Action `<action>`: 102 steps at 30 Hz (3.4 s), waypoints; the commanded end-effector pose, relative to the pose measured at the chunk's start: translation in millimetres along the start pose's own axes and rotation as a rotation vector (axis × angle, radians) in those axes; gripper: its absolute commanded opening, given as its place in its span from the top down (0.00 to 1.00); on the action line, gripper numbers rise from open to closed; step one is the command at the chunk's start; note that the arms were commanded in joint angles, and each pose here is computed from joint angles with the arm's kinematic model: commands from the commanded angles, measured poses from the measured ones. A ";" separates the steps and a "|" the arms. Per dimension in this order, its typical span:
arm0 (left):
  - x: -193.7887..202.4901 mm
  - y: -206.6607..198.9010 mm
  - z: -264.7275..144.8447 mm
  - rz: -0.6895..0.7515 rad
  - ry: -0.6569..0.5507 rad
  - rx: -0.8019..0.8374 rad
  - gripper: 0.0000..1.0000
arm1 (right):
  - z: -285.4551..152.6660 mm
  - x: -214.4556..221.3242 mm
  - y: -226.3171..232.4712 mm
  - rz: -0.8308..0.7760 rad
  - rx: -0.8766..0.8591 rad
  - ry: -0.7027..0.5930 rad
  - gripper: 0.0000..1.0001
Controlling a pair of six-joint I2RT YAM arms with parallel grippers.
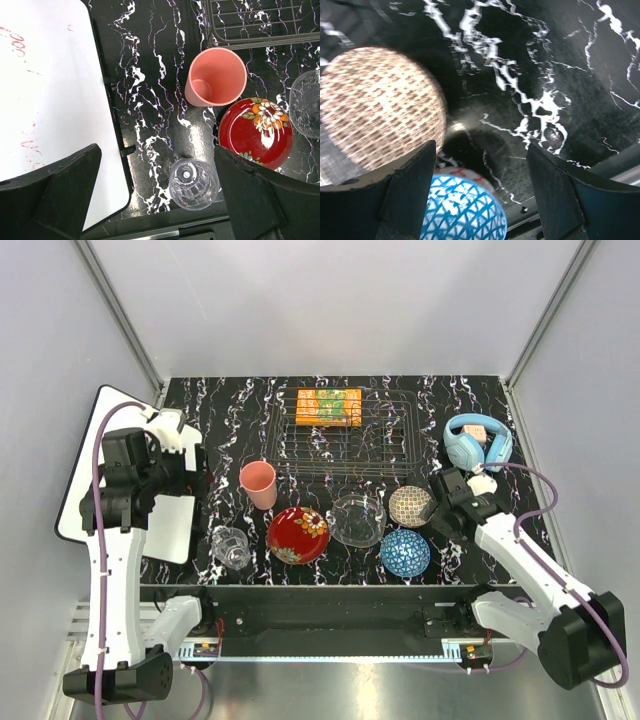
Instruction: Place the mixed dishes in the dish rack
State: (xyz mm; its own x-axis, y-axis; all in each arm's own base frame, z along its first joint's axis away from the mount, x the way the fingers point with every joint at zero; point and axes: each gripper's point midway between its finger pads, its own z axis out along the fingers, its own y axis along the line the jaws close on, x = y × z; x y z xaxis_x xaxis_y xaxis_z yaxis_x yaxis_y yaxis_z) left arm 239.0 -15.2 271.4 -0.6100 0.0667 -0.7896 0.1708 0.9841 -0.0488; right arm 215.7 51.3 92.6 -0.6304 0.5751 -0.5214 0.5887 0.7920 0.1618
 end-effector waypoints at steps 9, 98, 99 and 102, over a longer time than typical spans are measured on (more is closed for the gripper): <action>-10.5 0.8 -0.4 0.015 -0.062 -0.008 0.01 | 32.7 -2.0 11.4 0.046 0.031 -0.048 0.20; 20.9 8.3 16.9 0.063 -0.031 -0.033 0.01 | -16.3 -222.4 228.4 -0.601 0.574 -0.795 1.00; 20.3 9.4 18.0 0.068 -0.031 -0.036 0.01 | -12.5 -220.4 229.9 -0.635 0.588 -0.787 1.00; 19.0 9.3 20.2 0.068 -0.027 -0.031 0.01 | 2.7 -218.8 242.0 -0.651 0.589 -0.798 1.00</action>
State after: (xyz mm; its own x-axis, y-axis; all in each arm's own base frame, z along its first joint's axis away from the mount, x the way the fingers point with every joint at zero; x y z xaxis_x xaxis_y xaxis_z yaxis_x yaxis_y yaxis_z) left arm 235.0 -11.9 238.4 -0.6124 0.1044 -0.7836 0.1843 0.9828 -0.0132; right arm 483.0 112.2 219.4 -0.5889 -0.3594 -0.7239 0.4653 0.5816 -0.6672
